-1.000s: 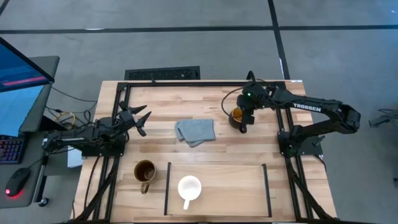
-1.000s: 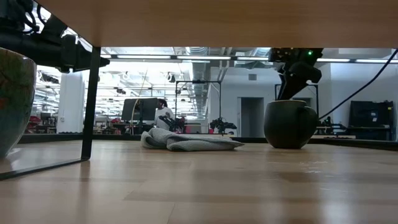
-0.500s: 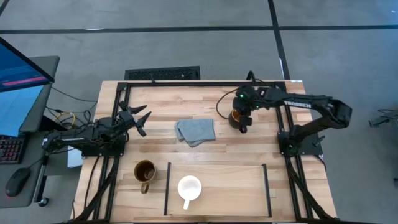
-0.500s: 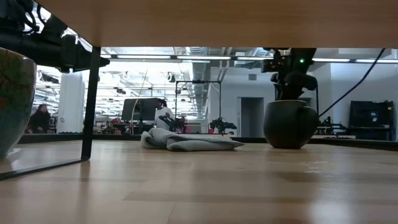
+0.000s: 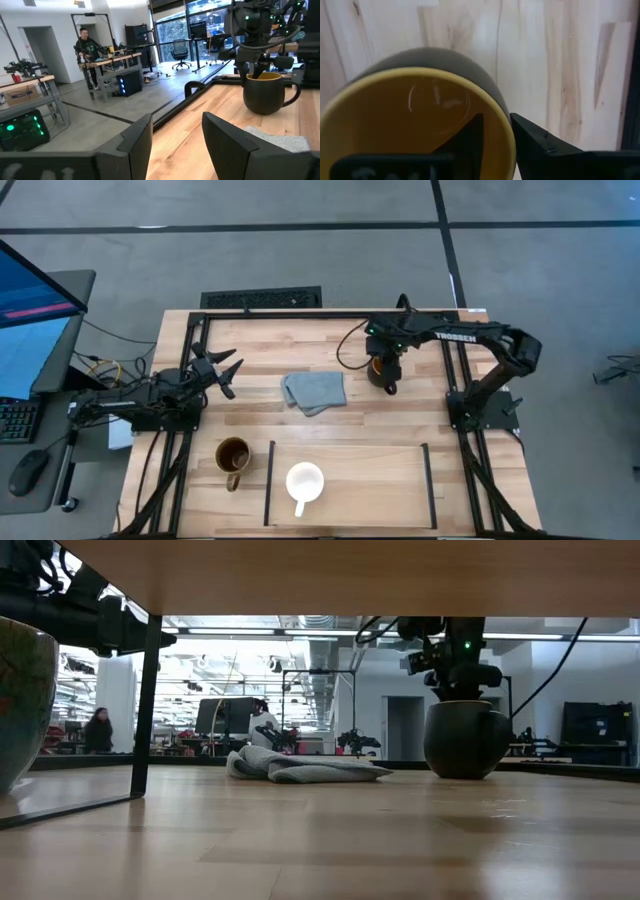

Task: Stack small to large cups/mugs on shelf
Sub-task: Put the black mug on the shelf

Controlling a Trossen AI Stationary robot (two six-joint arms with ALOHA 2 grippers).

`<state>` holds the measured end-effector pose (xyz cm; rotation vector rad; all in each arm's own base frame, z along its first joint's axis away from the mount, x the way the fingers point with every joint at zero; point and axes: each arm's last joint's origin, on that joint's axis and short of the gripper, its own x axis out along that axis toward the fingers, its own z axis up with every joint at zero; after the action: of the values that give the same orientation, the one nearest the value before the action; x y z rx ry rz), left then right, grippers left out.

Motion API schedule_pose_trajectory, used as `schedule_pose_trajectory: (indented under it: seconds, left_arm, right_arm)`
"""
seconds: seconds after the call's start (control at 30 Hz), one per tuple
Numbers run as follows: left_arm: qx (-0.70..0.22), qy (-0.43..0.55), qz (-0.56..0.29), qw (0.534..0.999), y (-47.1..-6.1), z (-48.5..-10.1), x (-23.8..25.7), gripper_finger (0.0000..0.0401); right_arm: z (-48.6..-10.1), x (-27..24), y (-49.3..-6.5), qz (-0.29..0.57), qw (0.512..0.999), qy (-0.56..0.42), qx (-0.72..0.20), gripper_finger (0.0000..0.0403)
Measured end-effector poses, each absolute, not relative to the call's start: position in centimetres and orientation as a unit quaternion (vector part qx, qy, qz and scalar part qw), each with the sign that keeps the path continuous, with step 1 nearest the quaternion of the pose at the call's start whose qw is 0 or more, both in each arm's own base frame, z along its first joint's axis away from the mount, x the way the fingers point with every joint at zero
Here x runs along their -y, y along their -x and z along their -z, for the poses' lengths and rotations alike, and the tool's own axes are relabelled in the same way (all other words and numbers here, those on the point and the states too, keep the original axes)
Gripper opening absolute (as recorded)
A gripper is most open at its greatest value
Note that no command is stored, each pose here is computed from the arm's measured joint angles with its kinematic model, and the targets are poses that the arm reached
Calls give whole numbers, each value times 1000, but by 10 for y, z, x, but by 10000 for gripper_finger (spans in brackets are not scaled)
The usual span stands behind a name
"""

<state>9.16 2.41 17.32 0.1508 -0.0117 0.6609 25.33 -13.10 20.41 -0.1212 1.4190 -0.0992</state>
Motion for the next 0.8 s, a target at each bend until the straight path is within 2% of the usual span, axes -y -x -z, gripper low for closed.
schedule_pose_trajectory:
  seconds: [0.5,0.8]
  left_arm:
    - [6,-73,-324,943,-92,-173,-24,165]
    - [6,-73,-324,943,-92,-173,-24,165]
  right_arm:
    - [-205,128,-256,28,757,72,-649,44]
    - [-205,128,-257,30,762,73,-642,55]
